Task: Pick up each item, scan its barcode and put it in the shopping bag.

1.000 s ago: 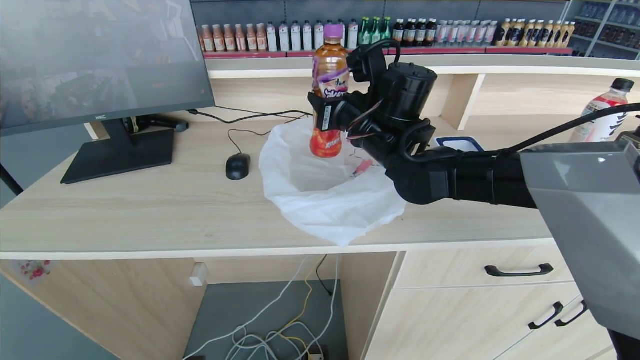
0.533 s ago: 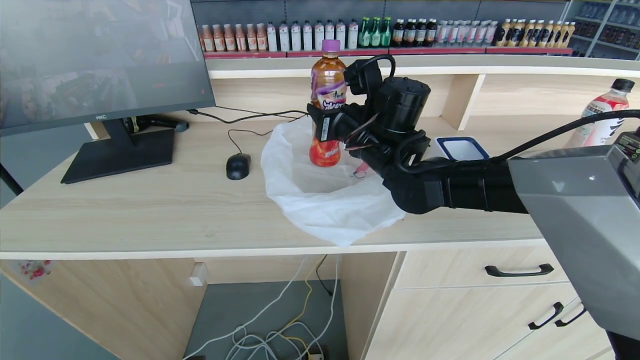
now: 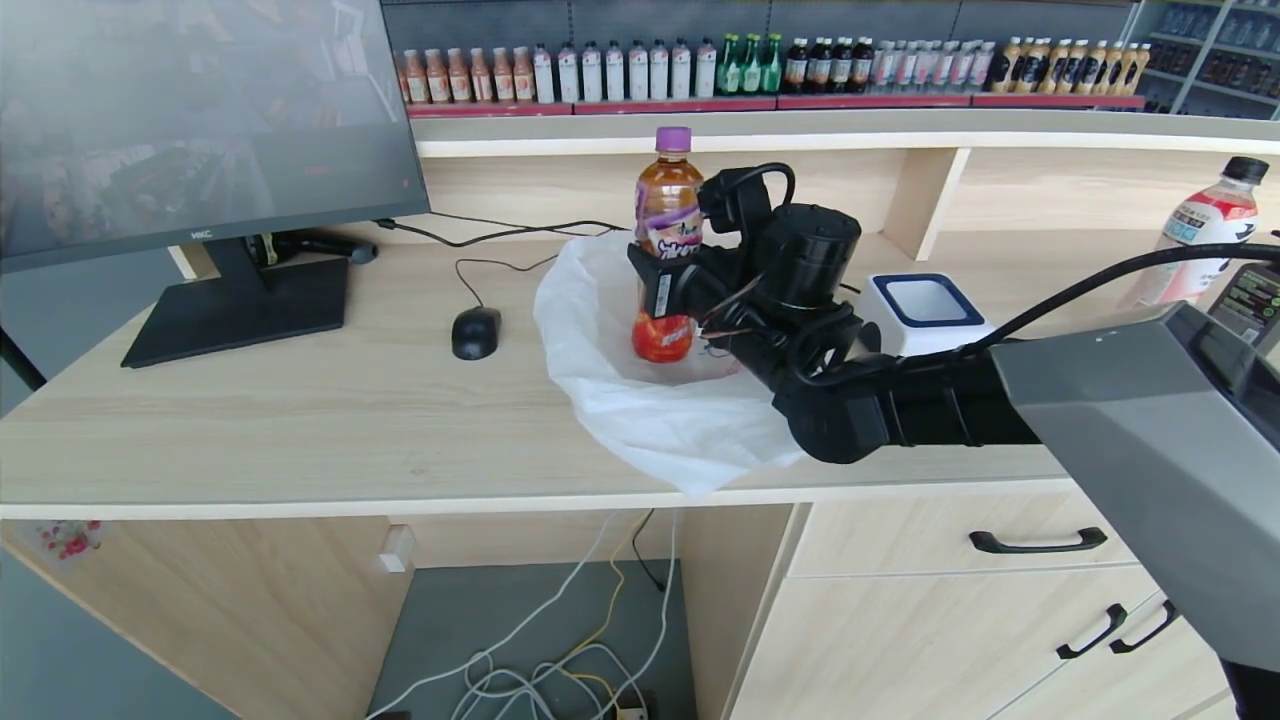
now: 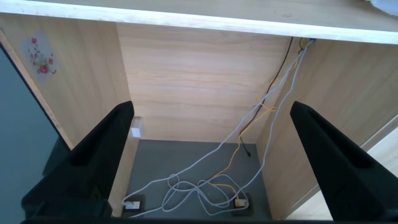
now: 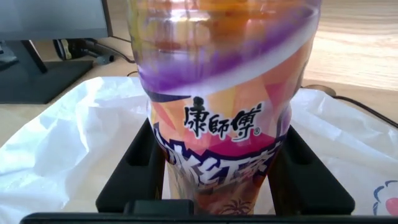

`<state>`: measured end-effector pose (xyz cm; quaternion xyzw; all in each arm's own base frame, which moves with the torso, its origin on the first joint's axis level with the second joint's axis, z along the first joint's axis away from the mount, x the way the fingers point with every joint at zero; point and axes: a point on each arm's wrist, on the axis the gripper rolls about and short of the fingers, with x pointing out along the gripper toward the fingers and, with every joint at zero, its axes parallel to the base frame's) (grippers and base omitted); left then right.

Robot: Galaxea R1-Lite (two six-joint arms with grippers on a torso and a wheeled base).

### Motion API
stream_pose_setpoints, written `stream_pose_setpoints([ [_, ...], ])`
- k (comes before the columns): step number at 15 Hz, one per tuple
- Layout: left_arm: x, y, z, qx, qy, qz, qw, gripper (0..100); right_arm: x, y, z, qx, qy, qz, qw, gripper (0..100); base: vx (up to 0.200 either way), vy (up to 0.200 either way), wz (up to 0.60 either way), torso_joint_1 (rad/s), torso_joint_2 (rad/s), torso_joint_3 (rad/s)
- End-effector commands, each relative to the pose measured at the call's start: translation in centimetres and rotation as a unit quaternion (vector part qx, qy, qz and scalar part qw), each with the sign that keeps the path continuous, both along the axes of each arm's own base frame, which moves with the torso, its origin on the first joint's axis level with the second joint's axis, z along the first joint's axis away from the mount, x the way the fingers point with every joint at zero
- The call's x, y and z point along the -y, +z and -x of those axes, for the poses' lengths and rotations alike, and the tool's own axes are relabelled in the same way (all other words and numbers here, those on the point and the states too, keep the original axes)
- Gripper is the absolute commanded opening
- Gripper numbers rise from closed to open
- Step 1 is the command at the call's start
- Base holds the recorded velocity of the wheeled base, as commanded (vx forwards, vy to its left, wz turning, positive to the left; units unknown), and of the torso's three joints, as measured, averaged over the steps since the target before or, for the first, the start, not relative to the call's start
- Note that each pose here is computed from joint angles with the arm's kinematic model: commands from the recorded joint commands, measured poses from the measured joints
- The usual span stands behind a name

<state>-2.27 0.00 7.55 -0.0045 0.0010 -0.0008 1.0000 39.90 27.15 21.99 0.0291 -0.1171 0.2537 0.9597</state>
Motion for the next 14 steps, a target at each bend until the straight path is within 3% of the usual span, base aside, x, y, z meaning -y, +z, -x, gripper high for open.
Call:
stream_pose_setpoints([
  [1,0.0,0.0,0.0,0.000,0.000,0.000,1.0000,100,0.2,0.0,0.1,-0.001,-0.001,0.001,1.000,0,0.000,0.000,0.00,0.000,0.00,0.000],
  [14,0.0,0.0,0.0,0.000,0.000,0.000,1.0000,100,0.5,-2.4,0.7,-0.012,0.000,0.010,1.000,0,0.000,0.000,0.00,0.000,0.00,0.000],
])
